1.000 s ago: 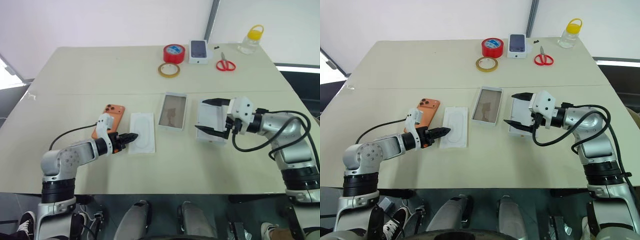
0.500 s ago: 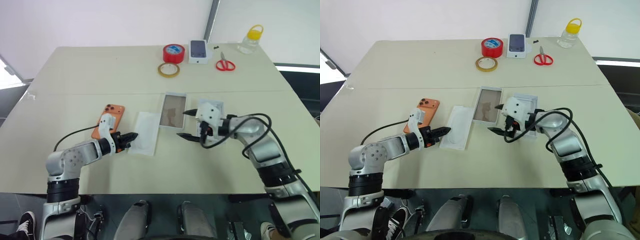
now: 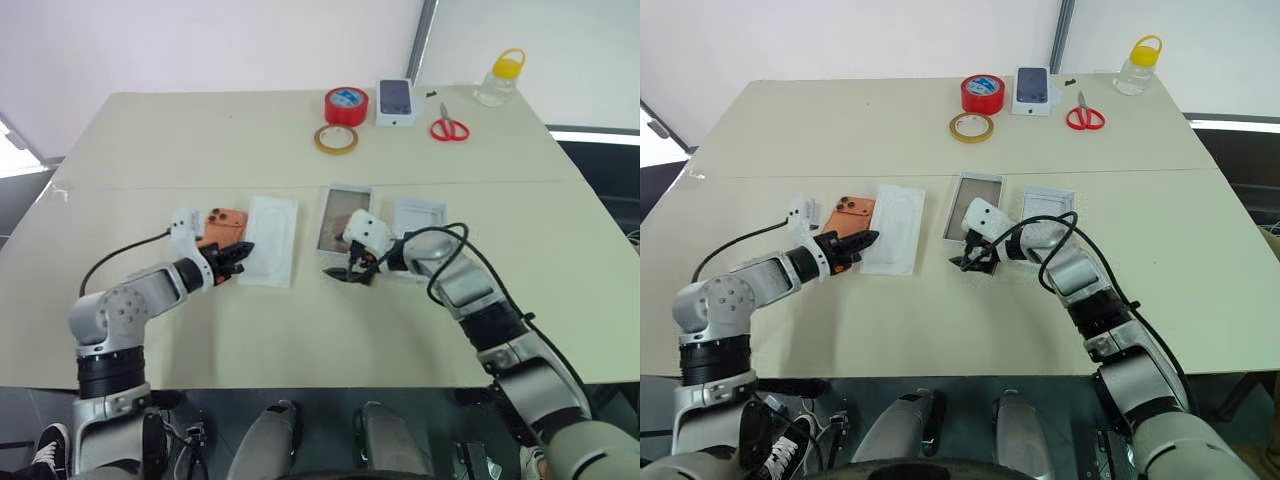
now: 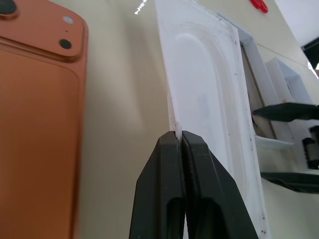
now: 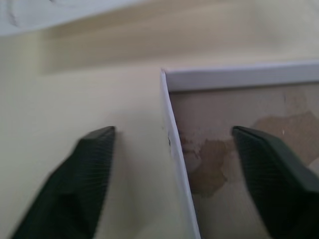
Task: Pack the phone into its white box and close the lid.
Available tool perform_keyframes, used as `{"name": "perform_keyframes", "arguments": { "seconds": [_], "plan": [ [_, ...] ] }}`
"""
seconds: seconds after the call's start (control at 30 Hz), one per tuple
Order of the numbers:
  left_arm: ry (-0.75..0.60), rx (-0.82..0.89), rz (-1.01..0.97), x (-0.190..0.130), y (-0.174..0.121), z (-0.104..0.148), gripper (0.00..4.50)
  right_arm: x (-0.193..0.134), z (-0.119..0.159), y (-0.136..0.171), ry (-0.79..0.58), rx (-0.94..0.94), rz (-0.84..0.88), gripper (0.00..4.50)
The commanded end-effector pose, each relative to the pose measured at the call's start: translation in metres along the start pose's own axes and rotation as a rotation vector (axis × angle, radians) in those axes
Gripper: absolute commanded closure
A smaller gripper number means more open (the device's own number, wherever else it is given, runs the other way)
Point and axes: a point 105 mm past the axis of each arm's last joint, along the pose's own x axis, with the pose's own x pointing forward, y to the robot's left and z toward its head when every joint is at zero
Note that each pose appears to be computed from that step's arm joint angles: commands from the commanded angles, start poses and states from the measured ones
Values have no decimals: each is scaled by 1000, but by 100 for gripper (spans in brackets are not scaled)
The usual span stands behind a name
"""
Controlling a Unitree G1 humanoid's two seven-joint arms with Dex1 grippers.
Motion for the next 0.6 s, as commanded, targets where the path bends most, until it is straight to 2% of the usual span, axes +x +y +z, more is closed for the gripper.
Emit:
{"name": "perform_keyframes", "arguments": {
  "seconds": [0.03, 0.13, 0.17, 0.3, 0.43, 0.6],
  "plan": [
    [-95, 43, -1, -10, -3, 21, 450, -1, 8, 2, -8, -32, 42, 240],
    [-124, 26, -10, -10, -6, 28, 450, -3, 15, 11, -32, -56, 89, 404],
    [-132, 23, -19, -10, -9, 30, 450, -4, 18, 13, -45, -74, 100, 445],
    [-141, 12, -49, -7, -18, 34, 450, -8, 31, 36, -106, -134, 191, 445],
    [-145, -17, -93, -6, -30, 37, 450, -6, 32, 60, -133, -148, 239, 445],
    [-125, -46, -105, -2, -35, 30, 450, -4, 25, 74, -125, -154, 279, 445]
  ]
}}
